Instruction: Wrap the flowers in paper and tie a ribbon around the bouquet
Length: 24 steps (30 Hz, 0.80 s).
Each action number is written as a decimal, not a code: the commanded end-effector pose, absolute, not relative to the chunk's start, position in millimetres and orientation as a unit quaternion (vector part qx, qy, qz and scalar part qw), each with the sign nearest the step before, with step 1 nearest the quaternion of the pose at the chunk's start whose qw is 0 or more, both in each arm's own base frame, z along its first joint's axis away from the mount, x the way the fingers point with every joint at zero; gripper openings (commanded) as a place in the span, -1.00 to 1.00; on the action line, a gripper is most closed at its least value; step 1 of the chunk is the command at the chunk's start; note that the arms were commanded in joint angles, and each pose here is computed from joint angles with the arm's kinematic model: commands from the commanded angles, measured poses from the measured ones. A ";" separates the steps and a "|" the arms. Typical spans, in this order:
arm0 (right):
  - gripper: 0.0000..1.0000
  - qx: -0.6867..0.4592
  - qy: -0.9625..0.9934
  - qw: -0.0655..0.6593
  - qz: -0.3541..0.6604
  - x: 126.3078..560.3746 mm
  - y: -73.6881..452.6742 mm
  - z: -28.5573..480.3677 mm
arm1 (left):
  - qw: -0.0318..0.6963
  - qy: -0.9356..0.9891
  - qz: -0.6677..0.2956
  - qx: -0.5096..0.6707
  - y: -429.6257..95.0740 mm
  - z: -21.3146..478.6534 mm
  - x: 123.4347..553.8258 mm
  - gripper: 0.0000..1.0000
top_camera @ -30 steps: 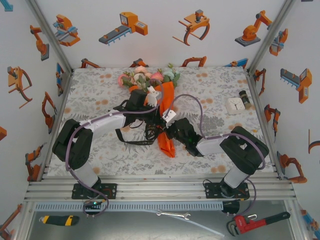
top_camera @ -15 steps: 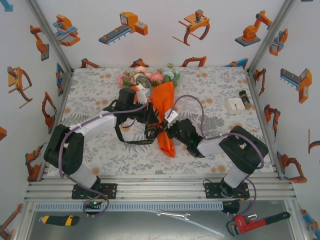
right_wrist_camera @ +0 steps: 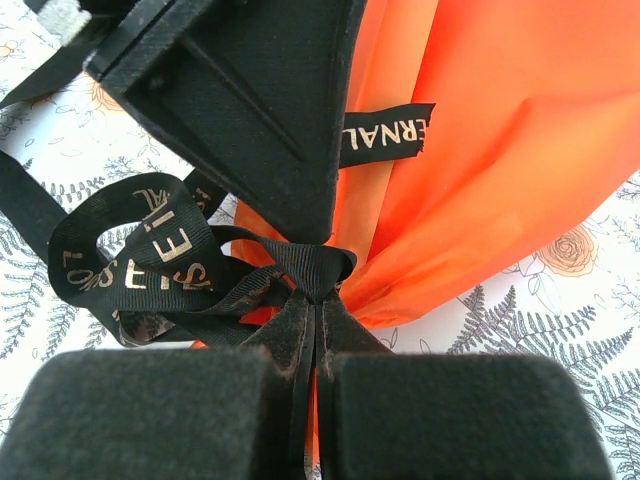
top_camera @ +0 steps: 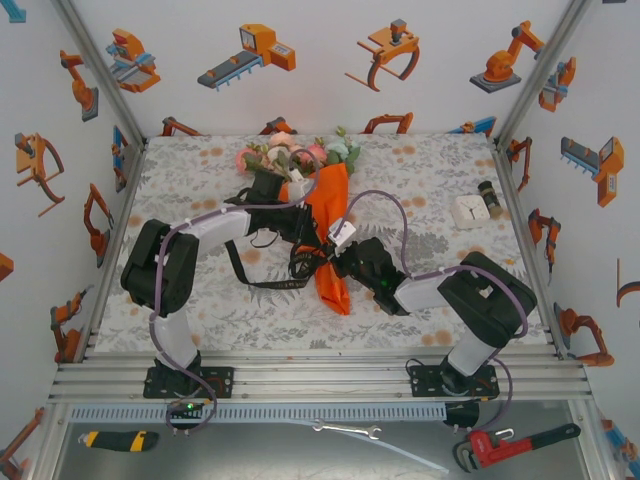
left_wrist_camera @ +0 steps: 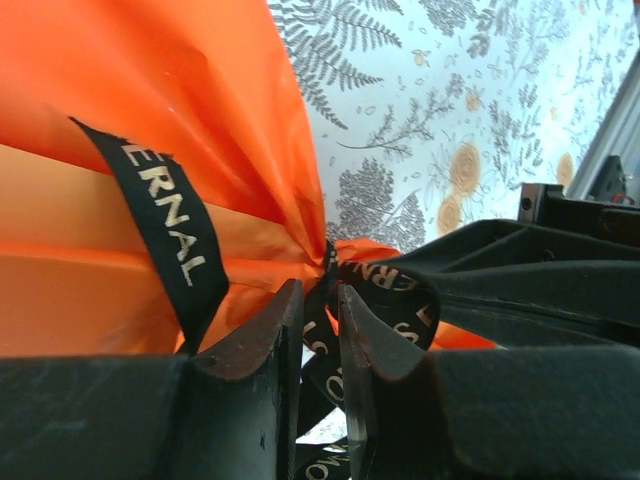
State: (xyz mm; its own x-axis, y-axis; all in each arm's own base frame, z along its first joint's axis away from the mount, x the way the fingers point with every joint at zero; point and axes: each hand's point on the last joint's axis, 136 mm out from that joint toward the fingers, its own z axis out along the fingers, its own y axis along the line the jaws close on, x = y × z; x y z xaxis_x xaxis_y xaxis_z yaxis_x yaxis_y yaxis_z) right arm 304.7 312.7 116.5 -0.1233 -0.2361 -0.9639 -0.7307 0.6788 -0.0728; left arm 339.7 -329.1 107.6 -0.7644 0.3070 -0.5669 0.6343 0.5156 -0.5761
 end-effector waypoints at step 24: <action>-1.00 -0.330 0.695 0.598 0.223 307.2 311.5 136.2 | 0.159 0.838 -0.421 0.309 -339.0 86.1 314.2 -0.25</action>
